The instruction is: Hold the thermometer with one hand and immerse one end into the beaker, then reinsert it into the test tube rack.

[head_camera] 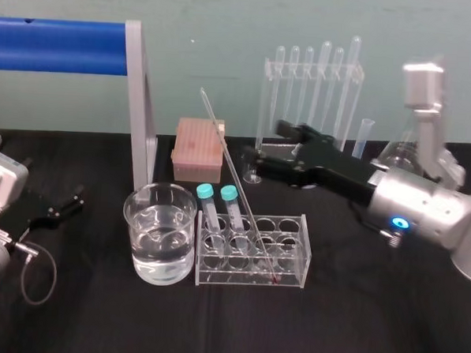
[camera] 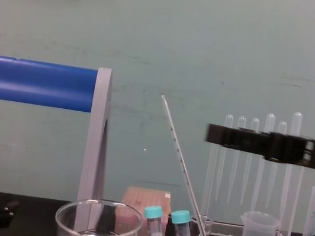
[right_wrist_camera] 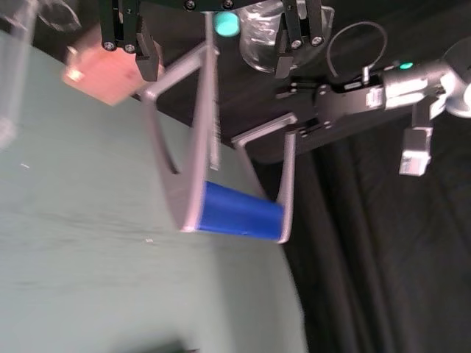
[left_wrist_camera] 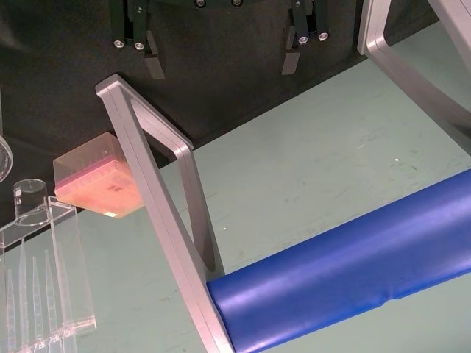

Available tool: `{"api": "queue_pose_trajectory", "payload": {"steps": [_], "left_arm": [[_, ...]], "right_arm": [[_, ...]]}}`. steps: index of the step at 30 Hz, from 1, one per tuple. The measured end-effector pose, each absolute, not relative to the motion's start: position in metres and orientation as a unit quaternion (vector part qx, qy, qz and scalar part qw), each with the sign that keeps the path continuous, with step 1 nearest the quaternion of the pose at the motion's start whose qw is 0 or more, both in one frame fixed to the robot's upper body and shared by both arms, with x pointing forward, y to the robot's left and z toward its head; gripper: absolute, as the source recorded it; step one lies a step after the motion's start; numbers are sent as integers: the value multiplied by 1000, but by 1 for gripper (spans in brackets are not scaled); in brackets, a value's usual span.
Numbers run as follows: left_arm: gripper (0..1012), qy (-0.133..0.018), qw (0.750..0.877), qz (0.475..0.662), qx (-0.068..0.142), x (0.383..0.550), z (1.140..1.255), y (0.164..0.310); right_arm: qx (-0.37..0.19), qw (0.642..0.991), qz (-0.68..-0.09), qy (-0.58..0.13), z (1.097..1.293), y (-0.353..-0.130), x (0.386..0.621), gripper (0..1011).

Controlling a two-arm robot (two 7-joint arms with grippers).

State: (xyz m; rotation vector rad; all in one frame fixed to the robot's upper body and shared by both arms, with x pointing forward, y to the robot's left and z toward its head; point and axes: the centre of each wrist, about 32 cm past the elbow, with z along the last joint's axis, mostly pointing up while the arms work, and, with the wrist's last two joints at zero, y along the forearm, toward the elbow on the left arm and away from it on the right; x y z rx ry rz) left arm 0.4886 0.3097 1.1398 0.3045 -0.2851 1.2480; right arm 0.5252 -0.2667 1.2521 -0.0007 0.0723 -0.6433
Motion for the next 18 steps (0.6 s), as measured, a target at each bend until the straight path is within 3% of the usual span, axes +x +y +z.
{"api": "queue_pose_trajectory", "payload": {"steps": [7,18], "left_arm": [[1008,-132,791,580,141,489,1140,310],[1008,-132,791,580,142,489,1140,310]], "right_arm": [[-57,953,-296,22,1262,-235,554,1003],[-92,949,-303,19,1259,-209,574,1003]]}}
